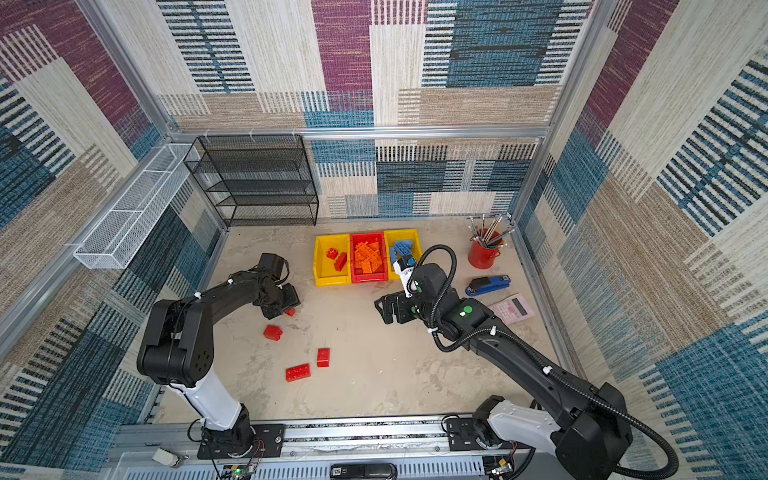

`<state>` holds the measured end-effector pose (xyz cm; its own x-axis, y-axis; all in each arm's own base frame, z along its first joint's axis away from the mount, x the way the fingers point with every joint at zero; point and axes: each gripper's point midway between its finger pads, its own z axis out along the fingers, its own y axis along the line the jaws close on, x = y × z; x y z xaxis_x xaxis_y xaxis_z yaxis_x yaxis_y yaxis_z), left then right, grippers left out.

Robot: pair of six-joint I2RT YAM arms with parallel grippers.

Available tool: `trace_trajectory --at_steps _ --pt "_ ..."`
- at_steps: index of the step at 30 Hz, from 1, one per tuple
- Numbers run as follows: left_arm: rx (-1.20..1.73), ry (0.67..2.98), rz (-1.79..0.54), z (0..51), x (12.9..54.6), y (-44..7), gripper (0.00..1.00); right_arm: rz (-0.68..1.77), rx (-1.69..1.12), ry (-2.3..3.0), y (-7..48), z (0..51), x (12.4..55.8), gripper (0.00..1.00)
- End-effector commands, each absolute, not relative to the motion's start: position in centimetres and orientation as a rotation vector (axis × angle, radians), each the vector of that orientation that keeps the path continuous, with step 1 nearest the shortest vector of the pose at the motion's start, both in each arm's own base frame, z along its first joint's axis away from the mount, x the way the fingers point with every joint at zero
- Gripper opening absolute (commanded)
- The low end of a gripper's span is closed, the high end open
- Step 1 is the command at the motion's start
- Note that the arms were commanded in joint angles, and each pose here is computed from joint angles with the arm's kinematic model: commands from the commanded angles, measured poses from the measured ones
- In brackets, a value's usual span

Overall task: Sort the legos into containers by color
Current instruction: 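Carry the red 2x4 brick with the left gripper into the yellow bin and release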

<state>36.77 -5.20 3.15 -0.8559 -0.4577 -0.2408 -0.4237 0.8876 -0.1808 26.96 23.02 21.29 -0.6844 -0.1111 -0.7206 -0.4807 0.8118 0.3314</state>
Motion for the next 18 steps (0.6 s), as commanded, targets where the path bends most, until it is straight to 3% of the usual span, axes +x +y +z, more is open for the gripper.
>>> trace_trajectory --at_steps 1,9,18 --pt "-0.639 2.799 -0.136 3.1 36.7 -4.8 0.58 0.652 -0.441 2.243 23.1 21.7 27.3 0.99" --pt "-0.588 2.858 -0.059 2.9 36.6 -4.3 0.27 0.635 -0.444 2.235 23.0 21.9 27.5 0.99" --pt "-0.397 2.820 0.065 8.3 37.5 -6.6 0.20 0.624 -0.411 2.215 22.3 22.3 27.3 0.99"
